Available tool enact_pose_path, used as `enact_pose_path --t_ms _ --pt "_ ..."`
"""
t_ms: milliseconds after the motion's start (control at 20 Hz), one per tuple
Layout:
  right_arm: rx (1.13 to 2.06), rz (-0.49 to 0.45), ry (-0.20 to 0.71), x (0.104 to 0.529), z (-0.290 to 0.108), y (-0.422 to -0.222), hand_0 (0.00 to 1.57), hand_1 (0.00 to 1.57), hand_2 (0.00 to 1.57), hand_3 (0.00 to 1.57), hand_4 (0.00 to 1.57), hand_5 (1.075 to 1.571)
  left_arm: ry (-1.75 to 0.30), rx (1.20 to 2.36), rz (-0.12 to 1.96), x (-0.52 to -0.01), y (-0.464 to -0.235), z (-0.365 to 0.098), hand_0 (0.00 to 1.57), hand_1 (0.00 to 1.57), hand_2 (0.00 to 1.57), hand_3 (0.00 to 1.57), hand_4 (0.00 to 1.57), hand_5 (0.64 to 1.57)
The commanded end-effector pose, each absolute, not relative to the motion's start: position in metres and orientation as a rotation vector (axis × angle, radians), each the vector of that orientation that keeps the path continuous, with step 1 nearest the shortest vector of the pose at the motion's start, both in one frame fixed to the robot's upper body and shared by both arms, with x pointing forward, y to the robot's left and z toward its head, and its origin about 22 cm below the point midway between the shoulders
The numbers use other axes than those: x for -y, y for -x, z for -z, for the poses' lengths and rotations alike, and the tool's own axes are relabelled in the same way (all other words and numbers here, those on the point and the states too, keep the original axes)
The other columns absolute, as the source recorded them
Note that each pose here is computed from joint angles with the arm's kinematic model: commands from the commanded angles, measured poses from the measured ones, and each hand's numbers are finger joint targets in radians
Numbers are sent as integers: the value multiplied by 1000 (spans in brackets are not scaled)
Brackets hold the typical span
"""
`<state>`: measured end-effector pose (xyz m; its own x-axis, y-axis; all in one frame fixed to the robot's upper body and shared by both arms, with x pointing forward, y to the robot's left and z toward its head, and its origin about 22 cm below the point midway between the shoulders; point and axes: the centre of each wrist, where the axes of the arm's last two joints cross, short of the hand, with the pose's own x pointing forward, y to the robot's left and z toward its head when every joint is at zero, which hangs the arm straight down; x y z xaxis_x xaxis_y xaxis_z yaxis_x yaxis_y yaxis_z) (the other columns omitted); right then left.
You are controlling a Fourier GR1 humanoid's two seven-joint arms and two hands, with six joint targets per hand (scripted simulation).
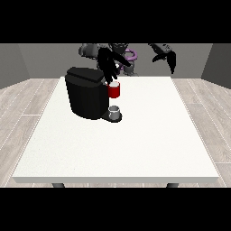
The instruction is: Insert the coffee pod into the coffee machine and close the lid
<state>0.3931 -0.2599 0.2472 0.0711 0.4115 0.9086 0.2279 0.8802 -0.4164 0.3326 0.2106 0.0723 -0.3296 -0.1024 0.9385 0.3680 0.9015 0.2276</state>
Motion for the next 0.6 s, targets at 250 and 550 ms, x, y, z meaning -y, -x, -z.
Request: enact_pose_path --t_ms 250,550 --pt "1868 -264 437 216 -307 -373 0 0 0 0 0 1571 285 1933 600 -182 -345 -104 0 0 0 0 312 1571" --pt "1926 -213 420 222 -324 -361 0 0 0 0 53 1571 310 1975 676 -160 -351 -129 0 0 0 0 349 1571"
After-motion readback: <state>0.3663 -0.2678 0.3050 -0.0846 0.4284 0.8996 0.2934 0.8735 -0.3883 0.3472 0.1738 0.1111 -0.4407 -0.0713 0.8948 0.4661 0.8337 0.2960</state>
